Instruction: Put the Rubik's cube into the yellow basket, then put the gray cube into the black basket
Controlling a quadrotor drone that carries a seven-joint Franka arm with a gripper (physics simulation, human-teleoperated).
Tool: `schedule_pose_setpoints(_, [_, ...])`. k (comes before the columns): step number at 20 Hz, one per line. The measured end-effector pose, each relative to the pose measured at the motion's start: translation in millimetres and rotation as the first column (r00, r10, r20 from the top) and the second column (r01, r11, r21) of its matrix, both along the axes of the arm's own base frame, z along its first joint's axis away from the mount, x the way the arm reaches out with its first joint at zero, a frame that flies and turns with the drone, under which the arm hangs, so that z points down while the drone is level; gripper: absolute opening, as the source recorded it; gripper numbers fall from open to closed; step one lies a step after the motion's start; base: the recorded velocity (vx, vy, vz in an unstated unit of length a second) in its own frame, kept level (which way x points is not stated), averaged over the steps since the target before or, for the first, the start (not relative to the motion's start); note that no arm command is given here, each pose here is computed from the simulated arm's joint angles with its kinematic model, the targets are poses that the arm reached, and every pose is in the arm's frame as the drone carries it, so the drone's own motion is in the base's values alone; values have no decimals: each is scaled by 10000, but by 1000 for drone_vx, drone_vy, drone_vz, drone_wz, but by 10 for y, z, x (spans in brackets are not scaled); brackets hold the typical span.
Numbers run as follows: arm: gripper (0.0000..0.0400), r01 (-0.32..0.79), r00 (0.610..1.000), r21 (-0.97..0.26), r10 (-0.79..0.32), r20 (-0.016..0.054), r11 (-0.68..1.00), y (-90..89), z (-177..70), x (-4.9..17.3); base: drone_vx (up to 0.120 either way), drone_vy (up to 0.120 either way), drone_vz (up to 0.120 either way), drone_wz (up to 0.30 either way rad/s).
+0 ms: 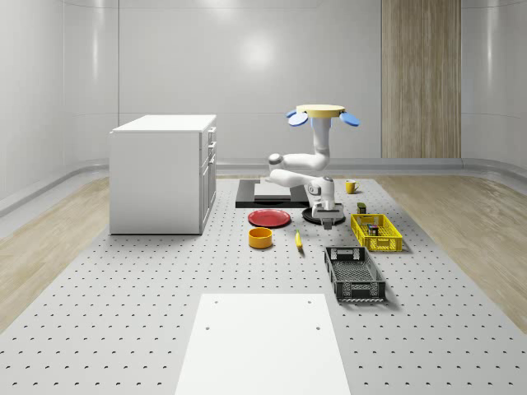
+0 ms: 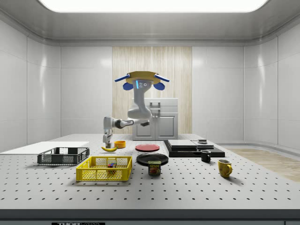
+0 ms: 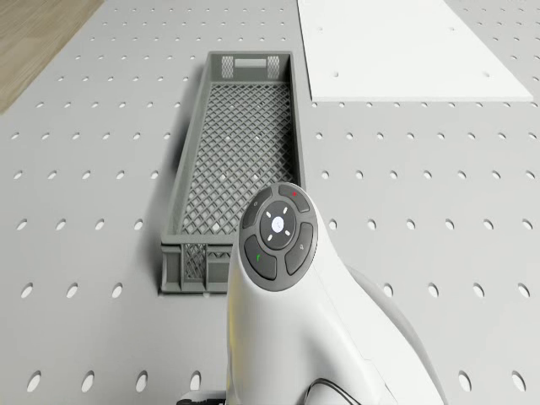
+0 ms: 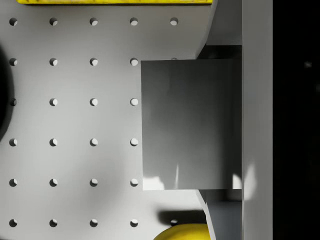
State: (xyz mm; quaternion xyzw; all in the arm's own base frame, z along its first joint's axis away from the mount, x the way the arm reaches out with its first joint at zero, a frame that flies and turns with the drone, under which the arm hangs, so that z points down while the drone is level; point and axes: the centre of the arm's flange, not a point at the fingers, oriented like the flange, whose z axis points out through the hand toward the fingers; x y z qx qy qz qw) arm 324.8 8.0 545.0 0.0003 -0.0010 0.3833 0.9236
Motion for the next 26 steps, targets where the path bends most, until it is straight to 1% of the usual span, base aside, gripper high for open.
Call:
schedule_pose_setpoints(6, [251,0,10000,0,0,0,10000,0,-2,0,120,120,0,0])
schedule_pose_setpoints(11, [251,0,10000,0,0,0,10000,0,-3,0,120,8,0,0])
schedule_pose_setpoints(15, [251,0,10000,0,0,0,10000,0,-3,0,120,110,0,0])
schedule_pose_setpoints(26, [251,0,10000,0,0,0,10000,0,-3,0,120,0,0,0])
